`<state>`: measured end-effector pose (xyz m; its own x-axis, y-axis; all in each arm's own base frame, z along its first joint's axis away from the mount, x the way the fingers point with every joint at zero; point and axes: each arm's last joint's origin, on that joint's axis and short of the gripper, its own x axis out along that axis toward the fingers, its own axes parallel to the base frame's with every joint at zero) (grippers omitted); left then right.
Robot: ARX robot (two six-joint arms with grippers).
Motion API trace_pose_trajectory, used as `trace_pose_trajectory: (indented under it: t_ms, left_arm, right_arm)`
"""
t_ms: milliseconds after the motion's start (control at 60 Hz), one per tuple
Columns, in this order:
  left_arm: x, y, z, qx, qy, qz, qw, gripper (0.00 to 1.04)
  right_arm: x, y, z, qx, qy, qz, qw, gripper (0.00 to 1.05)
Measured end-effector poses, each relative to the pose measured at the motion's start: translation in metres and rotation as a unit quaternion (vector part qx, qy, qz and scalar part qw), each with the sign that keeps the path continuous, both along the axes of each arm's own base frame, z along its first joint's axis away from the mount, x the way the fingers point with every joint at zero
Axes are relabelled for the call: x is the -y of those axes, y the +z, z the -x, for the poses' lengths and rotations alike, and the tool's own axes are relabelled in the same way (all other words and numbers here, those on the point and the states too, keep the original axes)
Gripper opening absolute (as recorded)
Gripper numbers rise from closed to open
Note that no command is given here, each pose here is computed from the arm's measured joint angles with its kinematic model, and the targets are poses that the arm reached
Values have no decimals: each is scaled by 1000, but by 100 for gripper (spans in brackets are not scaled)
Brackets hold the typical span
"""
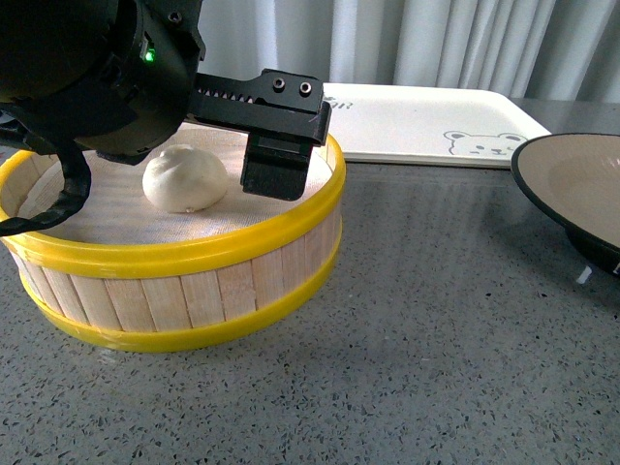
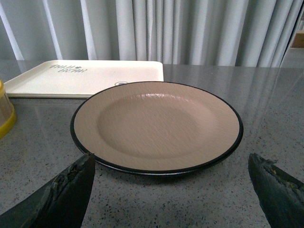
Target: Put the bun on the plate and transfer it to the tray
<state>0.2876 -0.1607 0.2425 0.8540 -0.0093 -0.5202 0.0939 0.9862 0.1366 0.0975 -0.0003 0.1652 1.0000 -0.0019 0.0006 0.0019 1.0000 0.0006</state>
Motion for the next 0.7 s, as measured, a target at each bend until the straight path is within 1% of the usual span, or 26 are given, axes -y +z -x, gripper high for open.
trace_pose_trajectory:
  t_ms: [350,384,400,417,500,517,667,701]
  left_arm:
    - [-5,-5,-4,-10,13,6,1000,98]
    - [-5,-6,-4,-11,14,5,1000,95]
    - [-5,-6,-4,-12,14,6,1000,91]
    - [-6,-6,-4,-12,15,6,1000,90]
    - [-6,-7,-4,-14,17,9,1000,75]
    - [-6,-7,-4,-14,17,10,1000,74]
    - [-5,-9,-3,-18,19,17,1000,50]
    - [-5,-9,-3,-18,19,17,1000,48]
  right_arm:
    - [0,0,0,0,0,0,1000,96]
    - [0,0,0,0,0,0,1000,96]
    - [0,0,0,0,0,0,1000,96]
    - [0,0,0,0,0,0,1000,96]
    - [0,0,0,0,0,0,1000,96]
    - [0,0,0,0,0,0,1000,96]
    - [0,0,0,0,0,0,1000,96]
    - [0,0,0,0,0,0,1000,96]
